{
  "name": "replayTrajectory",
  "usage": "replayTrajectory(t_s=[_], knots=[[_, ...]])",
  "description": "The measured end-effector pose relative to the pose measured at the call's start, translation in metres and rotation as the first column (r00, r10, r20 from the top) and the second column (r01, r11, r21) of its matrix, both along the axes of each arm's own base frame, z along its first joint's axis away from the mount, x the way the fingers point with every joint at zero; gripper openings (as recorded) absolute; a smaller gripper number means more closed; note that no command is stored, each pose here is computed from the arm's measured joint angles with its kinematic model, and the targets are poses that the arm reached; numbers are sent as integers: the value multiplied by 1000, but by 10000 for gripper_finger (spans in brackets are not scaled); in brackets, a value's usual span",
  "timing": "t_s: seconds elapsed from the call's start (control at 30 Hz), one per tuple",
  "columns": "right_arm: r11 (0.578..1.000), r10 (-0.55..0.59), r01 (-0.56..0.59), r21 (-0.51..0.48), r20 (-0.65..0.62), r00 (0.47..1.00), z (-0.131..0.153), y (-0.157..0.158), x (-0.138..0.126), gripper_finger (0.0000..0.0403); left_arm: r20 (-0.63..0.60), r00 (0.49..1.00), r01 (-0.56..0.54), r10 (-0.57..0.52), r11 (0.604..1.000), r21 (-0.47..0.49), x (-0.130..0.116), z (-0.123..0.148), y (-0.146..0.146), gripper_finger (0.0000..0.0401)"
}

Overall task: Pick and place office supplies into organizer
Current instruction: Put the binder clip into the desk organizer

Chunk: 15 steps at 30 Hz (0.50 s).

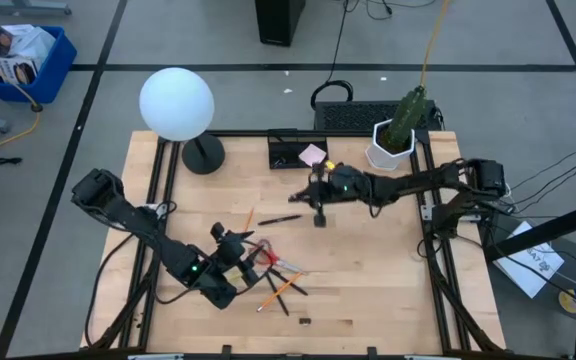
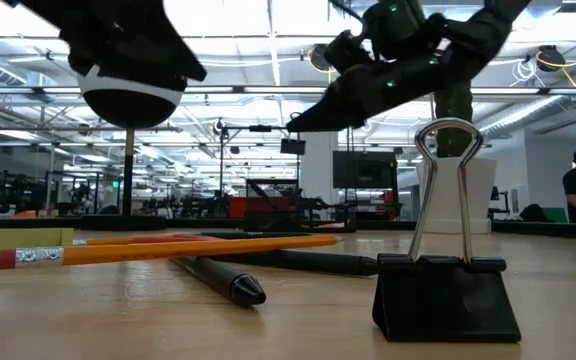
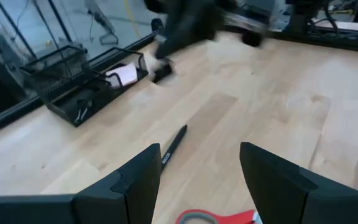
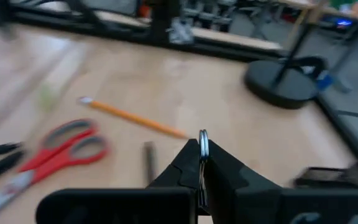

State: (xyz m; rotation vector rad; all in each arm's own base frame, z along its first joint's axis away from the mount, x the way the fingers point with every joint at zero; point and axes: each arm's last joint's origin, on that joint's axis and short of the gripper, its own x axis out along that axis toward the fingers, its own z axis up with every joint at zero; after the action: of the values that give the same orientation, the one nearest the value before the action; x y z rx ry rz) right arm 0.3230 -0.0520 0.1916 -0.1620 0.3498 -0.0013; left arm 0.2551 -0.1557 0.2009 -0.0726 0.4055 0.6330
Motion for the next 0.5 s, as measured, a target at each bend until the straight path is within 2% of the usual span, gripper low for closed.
replayTrajectory(t_s=[0.2, 0.33, 0.4, 0.5], knots=[[994, -112, 113, -5, 36, 993, 12, -42, 2, 2, 74, 994, 78, -78, 997, 2, -11, 1, -2, 227], [991, -132, 132, 14, 39, 990, 11, -65, -1, 2, 154, 973, 173, -171, 985, 5, -22, 3, 4, 227], [989, -141, 139, 45, 30, 990, 8, -74, -2, 2, 208, 952, 229, -223, 973, -6, -30, 3, 11, 227], [988, -135, 133, 85, 25, 991, 2, -85, 7, 2, 322, 892, 339, -316, 940, -18, -41, 4, 22, 227]])
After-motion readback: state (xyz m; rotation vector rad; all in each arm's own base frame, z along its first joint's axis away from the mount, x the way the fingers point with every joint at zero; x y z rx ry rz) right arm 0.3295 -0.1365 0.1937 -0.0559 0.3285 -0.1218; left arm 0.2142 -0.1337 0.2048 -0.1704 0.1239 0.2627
